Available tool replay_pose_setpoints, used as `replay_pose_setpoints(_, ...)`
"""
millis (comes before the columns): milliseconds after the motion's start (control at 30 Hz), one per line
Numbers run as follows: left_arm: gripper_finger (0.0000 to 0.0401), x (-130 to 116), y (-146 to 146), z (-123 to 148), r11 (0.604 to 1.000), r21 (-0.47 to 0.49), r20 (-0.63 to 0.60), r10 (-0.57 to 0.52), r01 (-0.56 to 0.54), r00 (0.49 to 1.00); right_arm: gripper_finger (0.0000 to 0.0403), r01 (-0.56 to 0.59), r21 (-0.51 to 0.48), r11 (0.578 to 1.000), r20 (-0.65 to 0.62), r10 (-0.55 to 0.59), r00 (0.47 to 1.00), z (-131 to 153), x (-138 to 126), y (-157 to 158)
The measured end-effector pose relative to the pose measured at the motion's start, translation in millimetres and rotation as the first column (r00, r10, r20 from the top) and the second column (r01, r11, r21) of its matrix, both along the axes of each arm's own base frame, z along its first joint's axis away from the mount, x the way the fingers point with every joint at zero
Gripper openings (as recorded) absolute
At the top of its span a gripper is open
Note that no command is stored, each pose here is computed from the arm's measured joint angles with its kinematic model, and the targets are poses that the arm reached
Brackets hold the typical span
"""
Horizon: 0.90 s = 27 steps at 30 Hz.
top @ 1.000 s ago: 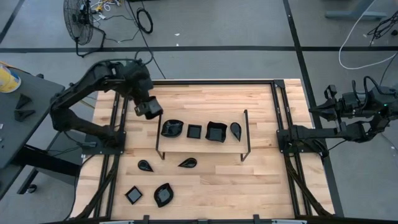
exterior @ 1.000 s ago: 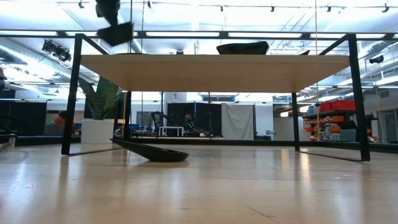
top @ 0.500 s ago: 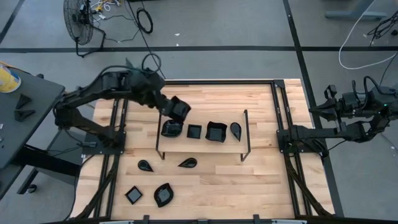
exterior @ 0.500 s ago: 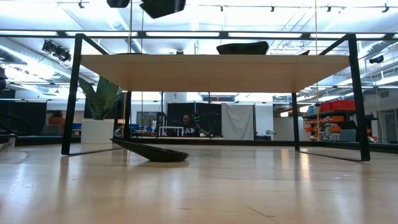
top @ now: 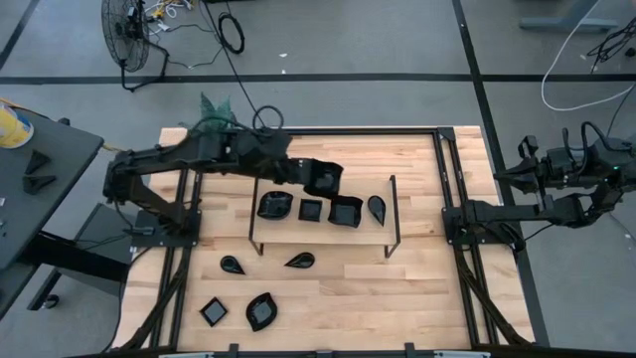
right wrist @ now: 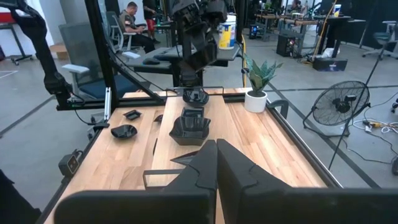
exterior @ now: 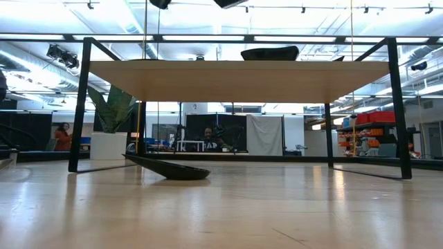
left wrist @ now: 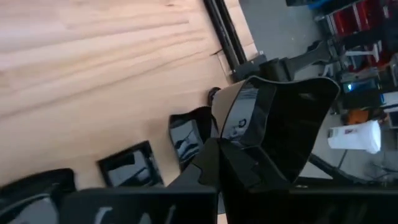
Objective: Pick & Place Mini shaped plates
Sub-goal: Stack the distorted square plate on top of the distorted square plate on the shelf
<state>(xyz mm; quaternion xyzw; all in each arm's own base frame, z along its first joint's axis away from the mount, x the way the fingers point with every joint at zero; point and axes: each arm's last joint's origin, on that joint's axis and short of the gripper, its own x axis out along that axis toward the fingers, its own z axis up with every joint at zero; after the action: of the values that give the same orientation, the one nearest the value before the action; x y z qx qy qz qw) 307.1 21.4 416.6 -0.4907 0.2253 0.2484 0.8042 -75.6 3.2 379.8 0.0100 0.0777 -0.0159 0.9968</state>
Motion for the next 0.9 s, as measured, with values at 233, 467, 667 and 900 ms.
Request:
replay_pose_setpoints(233, 0.0004, 26, -5, -20, 0.992, -0.120, -0.019, 0.024, -0.026, 1.000, 0.0006, 0.000, 0.000, 1.000, 0.000, 0.000, 1.000, 0, 0, 0)
replay_pose_setpoints(467, 0.0004, 44, -7, -41, 0.974, -0.225, -0.078, 0.010, -0.027, 0.997, 0.0006, 0.000, 0.000, 1.000, 0.000, 0.000, 1.000, 0, 0, 0)
replay_pose_setpoints(667, 0.0006, 57, -9, -58, 0.951, -0.307, -0.129, -0.001, -0.039, 0.992, 0.0006, 0.000, 0.000, 1.000, 0.000, 0.000, 1.000, 0, 0, 0)
replay_pose_setpoints(900, 0.0006, 67, -7, -70, 0.938, -0.342, -0.154, -0.003, -0.050, 0.988, 0.0006, 0.000, 0.000, 1.000, 0.000, 0.000, 1.000, 0, 0, 0)
